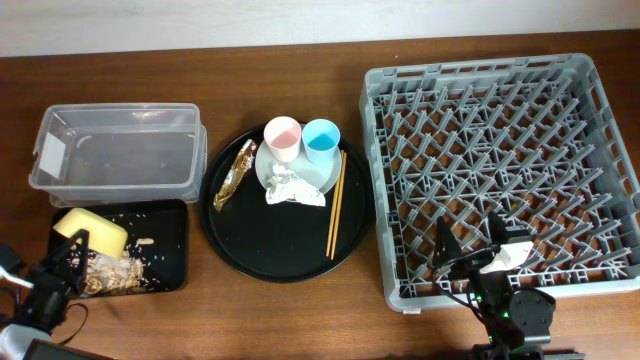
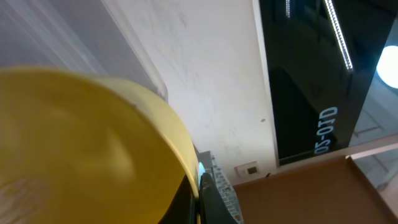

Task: Sort waste into correct bins and load items into the dishwasher rack
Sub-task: 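Carry the yellow bowl left and tip food scraps onto black tray, then return the yellow bowl to the round tray with the left gripper, then grasp the crumpled white tissue on the plate with the left gripper, then carry the tissue left and drop it into the clear bin, then grasp the Nescafe Gold wrapper on the tray with the left gripper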

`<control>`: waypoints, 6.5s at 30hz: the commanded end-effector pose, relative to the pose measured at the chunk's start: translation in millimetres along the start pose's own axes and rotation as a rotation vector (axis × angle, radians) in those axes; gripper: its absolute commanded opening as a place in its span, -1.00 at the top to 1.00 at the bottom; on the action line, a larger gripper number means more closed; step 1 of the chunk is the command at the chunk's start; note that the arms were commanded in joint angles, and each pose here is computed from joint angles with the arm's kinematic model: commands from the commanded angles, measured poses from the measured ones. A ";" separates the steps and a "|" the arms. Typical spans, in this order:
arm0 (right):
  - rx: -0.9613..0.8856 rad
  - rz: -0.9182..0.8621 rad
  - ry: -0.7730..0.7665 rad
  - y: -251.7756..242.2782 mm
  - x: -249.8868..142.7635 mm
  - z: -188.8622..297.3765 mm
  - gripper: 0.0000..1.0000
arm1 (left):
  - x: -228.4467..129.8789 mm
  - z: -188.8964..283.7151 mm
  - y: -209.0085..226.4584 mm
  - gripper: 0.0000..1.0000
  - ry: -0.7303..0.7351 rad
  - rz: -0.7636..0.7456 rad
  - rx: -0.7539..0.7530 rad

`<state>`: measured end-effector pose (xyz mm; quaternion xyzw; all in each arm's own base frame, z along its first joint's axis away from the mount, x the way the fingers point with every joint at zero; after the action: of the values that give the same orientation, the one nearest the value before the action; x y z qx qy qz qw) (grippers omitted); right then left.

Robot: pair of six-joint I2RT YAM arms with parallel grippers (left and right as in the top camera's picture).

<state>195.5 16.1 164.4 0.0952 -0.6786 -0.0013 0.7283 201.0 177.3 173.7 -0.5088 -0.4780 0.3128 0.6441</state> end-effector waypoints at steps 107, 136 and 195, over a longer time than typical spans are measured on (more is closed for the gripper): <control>0.003 0.001 0.004 -0.3 -2.1 0.1 -0.97 | -286.6 -261.6 9.9 -0.04 0.674 -0.916 0.802; 0.003 0.001 0.004 -0.3 -2.1 0.1 -0.96 | -223.2 -260.7 -90.6 1.00 0.392 -1.042 0.848; 0.003 0.001 0.003 -0.3 -2.0 0.1 -0.97 | -190.3 -244.9 14.7 0.37 0.768 -1.093 1.111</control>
<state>195.4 16.5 164.4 0.0965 -0.6784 -0.0002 0.7283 361.7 -73.8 116.5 0.0978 -0.2009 0.0030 0.9747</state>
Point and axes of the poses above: each gripper's point midway between its finger pads, its own z axis back along the fingers, its own y axis along the line the jaws close on, x = y × z, the point moved 5 cm from there along z, back along the fingers, and after that the axes turned 4 degrees about z, right-handed, at the moved point
